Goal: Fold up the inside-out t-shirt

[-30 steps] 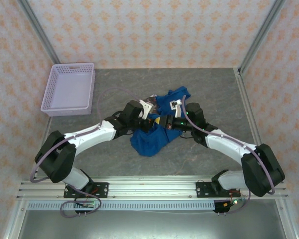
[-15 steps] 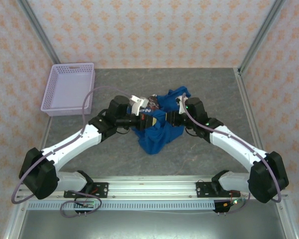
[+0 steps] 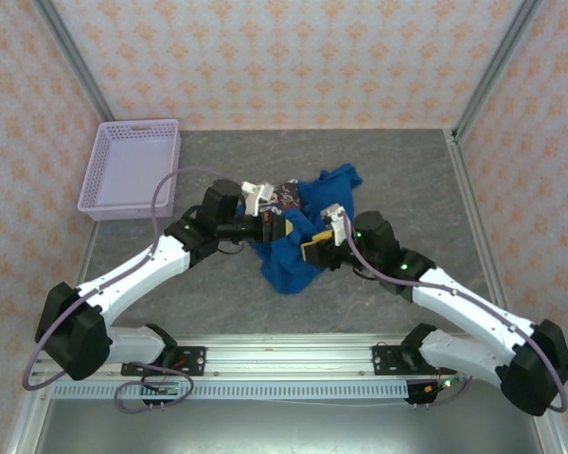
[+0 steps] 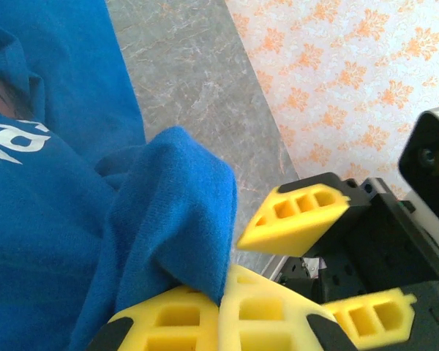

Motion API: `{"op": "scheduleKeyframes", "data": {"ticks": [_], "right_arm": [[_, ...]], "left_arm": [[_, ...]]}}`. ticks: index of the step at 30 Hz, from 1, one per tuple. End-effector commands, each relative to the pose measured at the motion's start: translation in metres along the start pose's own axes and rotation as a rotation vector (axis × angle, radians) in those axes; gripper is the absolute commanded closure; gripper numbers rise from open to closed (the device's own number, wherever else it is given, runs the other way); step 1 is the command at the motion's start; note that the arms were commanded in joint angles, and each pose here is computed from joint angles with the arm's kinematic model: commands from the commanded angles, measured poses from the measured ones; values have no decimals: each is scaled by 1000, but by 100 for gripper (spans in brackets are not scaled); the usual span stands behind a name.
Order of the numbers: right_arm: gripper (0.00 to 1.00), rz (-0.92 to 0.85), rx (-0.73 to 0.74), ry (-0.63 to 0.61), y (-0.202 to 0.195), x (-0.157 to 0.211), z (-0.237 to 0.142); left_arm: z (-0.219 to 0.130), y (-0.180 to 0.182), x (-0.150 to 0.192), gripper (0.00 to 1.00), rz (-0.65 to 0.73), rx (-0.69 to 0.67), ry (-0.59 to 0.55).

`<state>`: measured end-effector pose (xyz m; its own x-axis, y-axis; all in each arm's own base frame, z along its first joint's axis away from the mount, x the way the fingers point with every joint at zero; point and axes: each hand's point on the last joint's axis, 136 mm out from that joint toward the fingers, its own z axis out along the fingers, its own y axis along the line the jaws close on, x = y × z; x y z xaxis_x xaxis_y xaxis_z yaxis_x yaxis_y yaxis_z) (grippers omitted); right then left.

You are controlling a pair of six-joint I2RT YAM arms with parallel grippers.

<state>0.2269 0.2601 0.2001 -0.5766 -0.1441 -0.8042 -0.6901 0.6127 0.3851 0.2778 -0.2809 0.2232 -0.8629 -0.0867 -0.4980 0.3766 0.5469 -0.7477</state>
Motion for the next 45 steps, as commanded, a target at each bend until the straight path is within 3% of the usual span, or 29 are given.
{"op": "scheduleKeyframes", "data": {"ticks": [1,5,7,9,11,14,17,21,23,28,33,37,40,43,45], "right_arm": [[51,-3,-121,-83,20,-22,9],[53,11,-155,-95,23,-29,19],[66,16,-160,-85,23,-28,22],[88,19,-159,-75,23,-26,20],[100,5,-135,-64,23,-25,12],[100,-19,-124,-74,28,-32,-3],[100,3,-202,-118,47,-52,-13],[100,81,-280,-171,62,-77,-15],[100,112,-291,-185,64,-85,-13],[100,217,-329,-208,68,-107,-6],[100,277,-365,-227,72,-119,-3],[100,323,-381,-215,71,-119,4],[100,339,-389,-212,71,-117,5],[100,345,-376,-204,69,-113,4],[100,349,-346,-198,62,-108,5]], "left_arm": [[-6,-2,0,100,-13,11,0],[-7,-1,2,100,-7,7,0],[-7,0,3,100,-7,3,0],[-9,1,1,100,-3,-8,-12],[-12,5,-2,100,-2,-35,-31],[-19,17,-8,100,10,-116,-77],[-28,26,-14,99,45,-188,-121],[-41,22,-13,73,131,-200,-150],[-49,19,-10,65,164,-191,-175],[-64,-2,-1,51,258,-125,-234],[-53,-20,13,42,359,-85,-217],[-44,-13,5,42,373,-145,-215],[-37,-3,-8,49,371,-209,-248],[-28,-4,-15,68,377,-206,-251],[-24,-4,-15,87,379,-198,-240]]}}
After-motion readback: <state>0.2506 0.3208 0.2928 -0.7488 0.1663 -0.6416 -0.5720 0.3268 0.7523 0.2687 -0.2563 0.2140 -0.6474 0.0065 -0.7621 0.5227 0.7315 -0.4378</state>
